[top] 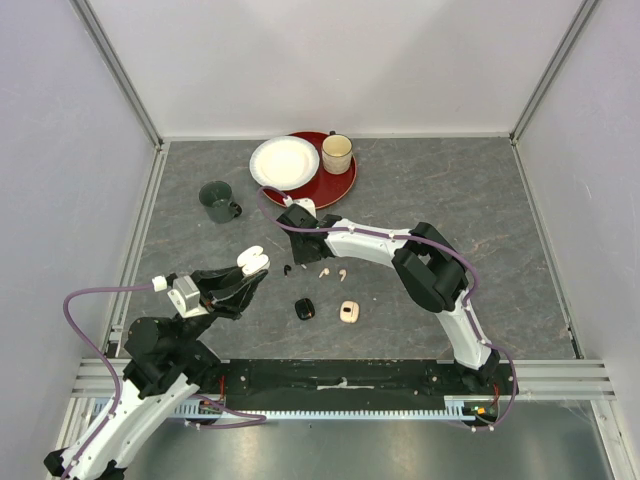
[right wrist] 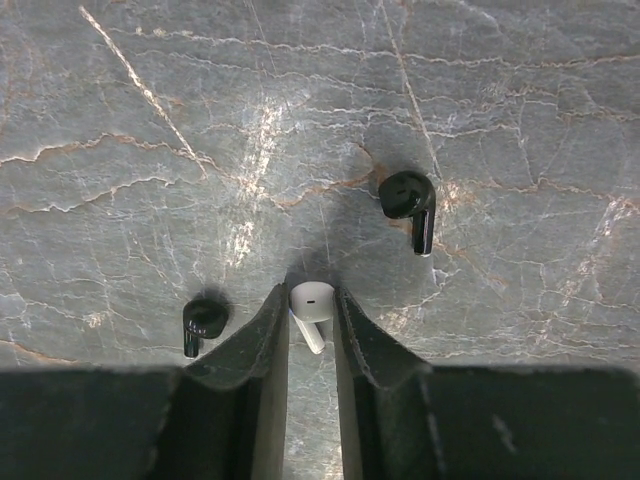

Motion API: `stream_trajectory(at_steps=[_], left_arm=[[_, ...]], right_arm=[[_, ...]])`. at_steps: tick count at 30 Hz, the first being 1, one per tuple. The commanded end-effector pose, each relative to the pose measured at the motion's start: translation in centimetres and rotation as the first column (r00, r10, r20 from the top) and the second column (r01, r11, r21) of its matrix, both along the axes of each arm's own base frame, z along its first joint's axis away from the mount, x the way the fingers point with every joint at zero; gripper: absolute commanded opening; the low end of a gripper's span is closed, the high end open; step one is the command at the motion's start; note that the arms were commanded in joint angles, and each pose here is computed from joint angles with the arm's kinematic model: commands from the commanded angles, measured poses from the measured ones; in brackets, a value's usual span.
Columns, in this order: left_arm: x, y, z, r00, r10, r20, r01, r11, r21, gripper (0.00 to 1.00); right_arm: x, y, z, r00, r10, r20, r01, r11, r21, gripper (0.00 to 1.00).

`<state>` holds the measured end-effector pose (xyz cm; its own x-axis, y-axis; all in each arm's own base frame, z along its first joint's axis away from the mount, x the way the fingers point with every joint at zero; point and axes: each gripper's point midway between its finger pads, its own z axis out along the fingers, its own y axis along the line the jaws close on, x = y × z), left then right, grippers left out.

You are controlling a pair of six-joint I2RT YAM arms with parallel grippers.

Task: Insert the wireless bluetooth earbuds into the charging case
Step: Pick up the earbud from the center of the board.

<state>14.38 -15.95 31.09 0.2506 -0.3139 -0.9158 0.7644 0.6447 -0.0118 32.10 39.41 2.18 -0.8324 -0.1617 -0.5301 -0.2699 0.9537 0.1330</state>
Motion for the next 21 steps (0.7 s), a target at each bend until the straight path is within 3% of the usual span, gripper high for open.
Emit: stream_trajectory(at_steps=[1, 10, 21], left_arm=[[-1.3, 1.6, 3.0, 0.994, 0.030, 0.102, -0.025, 0.998, -0.052, 0.02], [-1.2, 1.5, 2.7, 0.996, 0.029, 0.089, -0.024, 0.999, -0.049, 0.02], [-1.2, 1.4, 2.4, 0.996, 0.024, 0.082, -0.020, 0.999, -0.049, 0.02]], right_arm=[[0.2, -0.6, -0.3, 1.000, -0.010, 0.018, 0.011, 0.999, -0.047, 0.22], [-0.3, -3.0, -0.1, 0.997, -0.078, 0.023, 0.080, 0.994, -0.076, 0.17], [-1.1, -3.5, -1.2, 0.997, -0.074, -0.007, 0.073, 0.992, -0.102, 0.33]])
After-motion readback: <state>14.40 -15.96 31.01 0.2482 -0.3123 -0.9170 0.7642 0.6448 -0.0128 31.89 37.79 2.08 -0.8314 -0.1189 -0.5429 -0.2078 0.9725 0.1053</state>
